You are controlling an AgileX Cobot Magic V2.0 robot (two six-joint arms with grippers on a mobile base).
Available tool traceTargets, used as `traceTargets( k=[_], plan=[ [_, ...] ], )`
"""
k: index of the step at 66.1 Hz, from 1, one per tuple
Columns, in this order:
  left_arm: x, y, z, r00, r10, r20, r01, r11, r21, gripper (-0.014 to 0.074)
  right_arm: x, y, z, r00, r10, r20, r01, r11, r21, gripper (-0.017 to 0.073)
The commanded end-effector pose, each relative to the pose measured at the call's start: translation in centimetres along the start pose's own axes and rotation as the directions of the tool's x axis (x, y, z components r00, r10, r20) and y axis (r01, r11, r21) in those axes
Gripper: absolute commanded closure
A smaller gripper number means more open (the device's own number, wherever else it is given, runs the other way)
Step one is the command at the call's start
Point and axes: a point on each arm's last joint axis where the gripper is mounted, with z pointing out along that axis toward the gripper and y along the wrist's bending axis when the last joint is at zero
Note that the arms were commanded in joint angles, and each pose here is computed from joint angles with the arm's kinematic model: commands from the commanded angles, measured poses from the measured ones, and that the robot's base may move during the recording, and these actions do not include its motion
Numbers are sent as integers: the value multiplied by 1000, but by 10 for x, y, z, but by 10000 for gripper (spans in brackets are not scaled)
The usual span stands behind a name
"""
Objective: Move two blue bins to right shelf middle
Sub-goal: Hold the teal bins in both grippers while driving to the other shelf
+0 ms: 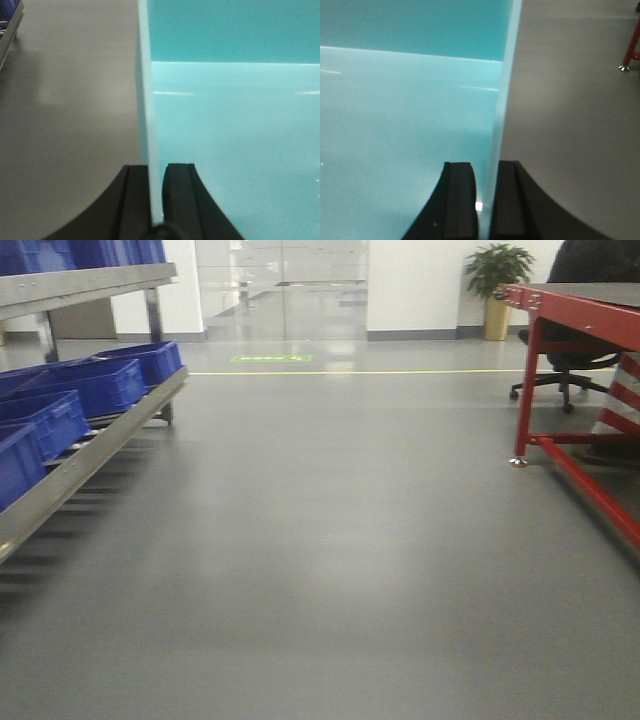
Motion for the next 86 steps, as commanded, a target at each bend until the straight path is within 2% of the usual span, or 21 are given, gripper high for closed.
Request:
traceTargets(
  k=[1, 86],
  plan=[
    [-9, -4, -6, 997, -1, 77, -2, 999, 33, 704, -8, 4, -8, 998, -6, 62, 8, 1000, -30, 724],
    [-10, -3, -6, 997, -1, 78, -1, 1000, 31, 704, -8, 4, -8, 998, -6, 62, 8, 1000, -30, 724]
  ],
)
